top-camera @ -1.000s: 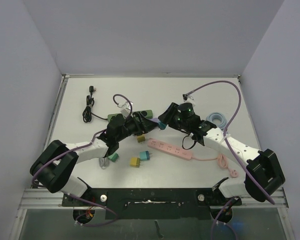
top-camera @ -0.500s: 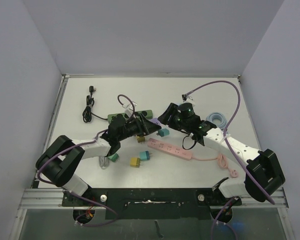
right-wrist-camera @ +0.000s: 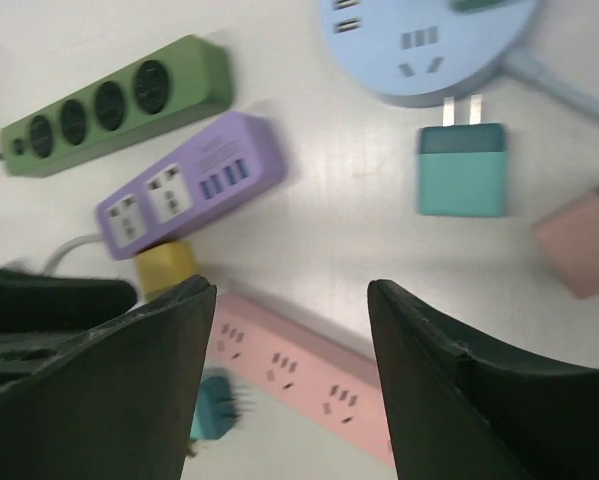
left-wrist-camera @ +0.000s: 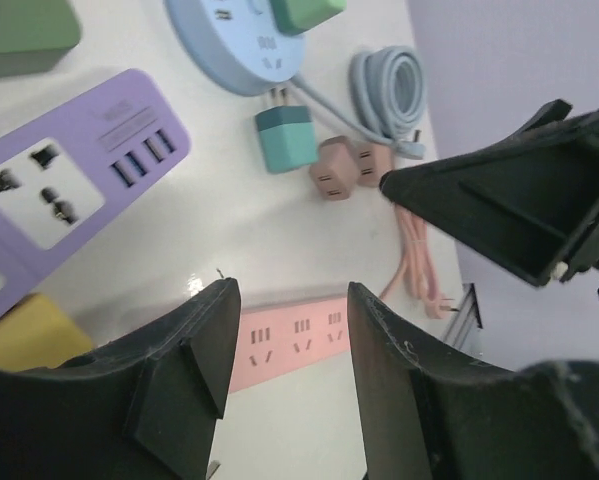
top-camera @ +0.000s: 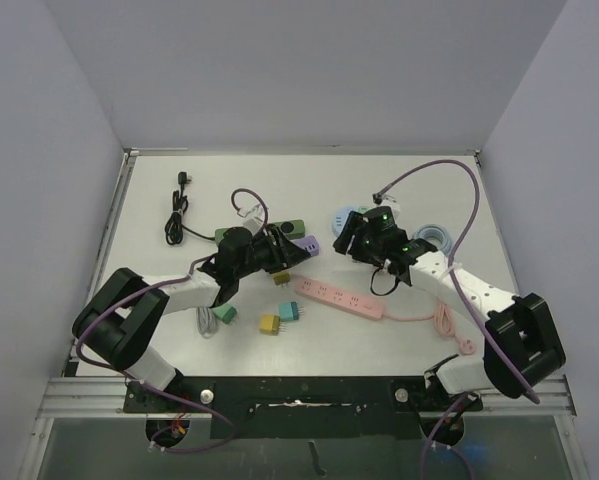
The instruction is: Insert the plug
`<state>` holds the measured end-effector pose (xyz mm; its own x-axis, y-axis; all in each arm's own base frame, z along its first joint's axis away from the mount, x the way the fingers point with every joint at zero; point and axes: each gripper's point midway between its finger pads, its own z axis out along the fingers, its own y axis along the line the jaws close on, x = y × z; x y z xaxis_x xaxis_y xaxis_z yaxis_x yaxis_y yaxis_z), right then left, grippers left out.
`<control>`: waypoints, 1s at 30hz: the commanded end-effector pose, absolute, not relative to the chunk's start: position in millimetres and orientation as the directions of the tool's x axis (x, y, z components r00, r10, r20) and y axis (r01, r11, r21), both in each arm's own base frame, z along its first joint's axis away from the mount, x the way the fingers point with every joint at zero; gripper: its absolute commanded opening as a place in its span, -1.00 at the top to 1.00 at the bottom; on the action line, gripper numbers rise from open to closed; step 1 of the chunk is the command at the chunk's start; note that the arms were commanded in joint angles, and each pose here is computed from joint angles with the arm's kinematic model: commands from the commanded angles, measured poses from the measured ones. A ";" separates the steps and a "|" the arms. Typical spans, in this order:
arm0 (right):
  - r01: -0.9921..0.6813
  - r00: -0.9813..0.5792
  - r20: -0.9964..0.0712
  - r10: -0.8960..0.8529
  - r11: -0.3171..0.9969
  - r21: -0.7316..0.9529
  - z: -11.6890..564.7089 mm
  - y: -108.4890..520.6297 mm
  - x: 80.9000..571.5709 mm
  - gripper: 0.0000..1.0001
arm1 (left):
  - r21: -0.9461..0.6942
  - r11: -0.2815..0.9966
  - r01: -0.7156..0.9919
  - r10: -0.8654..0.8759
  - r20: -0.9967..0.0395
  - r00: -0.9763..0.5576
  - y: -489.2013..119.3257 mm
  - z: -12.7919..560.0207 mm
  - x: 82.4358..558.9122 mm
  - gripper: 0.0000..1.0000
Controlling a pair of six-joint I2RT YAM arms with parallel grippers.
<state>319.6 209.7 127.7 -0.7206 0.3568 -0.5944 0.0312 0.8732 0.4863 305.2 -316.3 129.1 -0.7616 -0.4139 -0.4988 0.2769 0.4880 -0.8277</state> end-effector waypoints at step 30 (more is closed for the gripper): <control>-0.128 -0.821 -0.547 -0.166 0.986 -0.107 25.7 143.6 372.2 0.03 | -0.688 0.693 0.217 -0.355 -0.587 -0.727 -267.5 125.4 318.3 -0.44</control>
<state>381.7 139.0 39.6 -0.7974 -0.1104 -0.5932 -0.0776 0.9937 -0.0805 304.3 -274.4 94.0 -0.7905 -0.3245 -0.5194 0.1738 0.6943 -0.6984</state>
